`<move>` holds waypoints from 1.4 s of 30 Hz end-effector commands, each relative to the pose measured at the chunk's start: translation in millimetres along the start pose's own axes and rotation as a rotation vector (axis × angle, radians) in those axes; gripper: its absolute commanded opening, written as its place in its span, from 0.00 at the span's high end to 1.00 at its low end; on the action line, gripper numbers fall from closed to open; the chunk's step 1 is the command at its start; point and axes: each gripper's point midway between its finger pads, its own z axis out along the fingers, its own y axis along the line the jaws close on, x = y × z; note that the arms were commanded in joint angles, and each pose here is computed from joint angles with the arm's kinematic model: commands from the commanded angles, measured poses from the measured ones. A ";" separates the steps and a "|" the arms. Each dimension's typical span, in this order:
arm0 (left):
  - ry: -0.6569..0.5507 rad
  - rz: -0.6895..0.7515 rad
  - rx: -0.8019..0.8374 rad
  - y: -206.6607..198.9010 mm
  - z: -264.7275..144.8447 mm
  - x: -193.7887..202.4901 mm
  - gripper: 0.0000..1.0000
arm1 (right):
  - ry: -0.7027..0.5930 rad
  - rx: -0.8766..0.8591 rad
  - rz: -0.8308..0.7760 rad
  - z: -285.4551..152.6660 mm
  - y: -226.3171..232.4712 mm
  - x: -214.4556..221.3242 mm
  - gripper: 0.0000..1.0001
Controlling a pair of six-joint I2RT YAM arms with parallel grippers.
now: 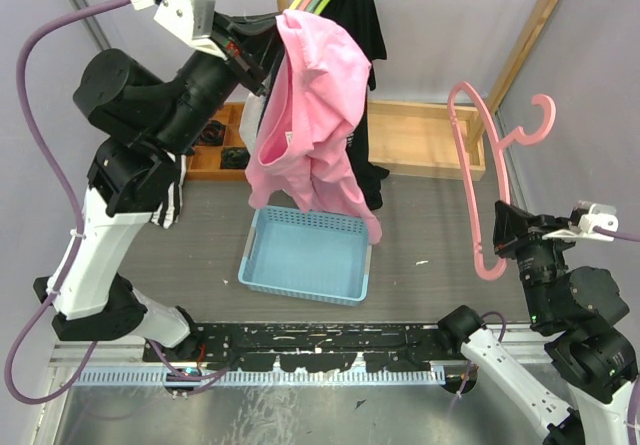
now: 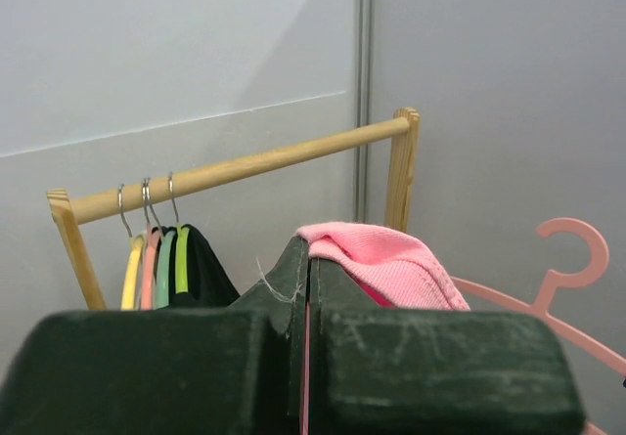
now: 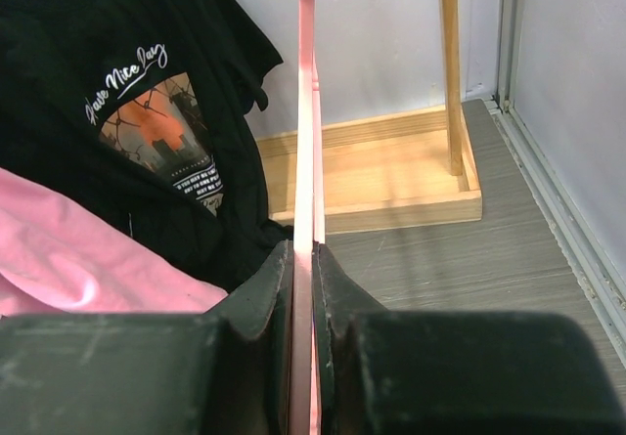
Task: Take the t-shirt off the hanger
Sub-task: Place the T-shirt in the bin.
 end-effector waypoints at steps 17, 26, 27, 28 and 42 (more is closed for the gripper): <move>-0.128 -0.011 0.013 3.5 -28.4 -64.7 1.00 | -0.022 -0.018 0.024 11.8 12.8 -8.5 0.99; -0.057 -0.074 0.047 -4.9 -39.1 -39.5 1.00 | -0.007 -0.023 0.017 16.4 15.7 -1.9 0.99; -0.049 -0.082 0.047 -5.5 -40.4 -35.4 1.00 | -0.006 -0.024 0.016 17.0 16.2 -1.5 0.99; -0.043 -0.089 0.049 -6.0 -42.1 -32.9 1.00 | -0.004 -0.022 0.015 17.6 16.2 -0.7 0.99; 0.095 -0.176 0.045 -11.9 -63.5 25.1 1.00 | 0.020 -0.039 0.011 25.6 22.6 12.1 0.99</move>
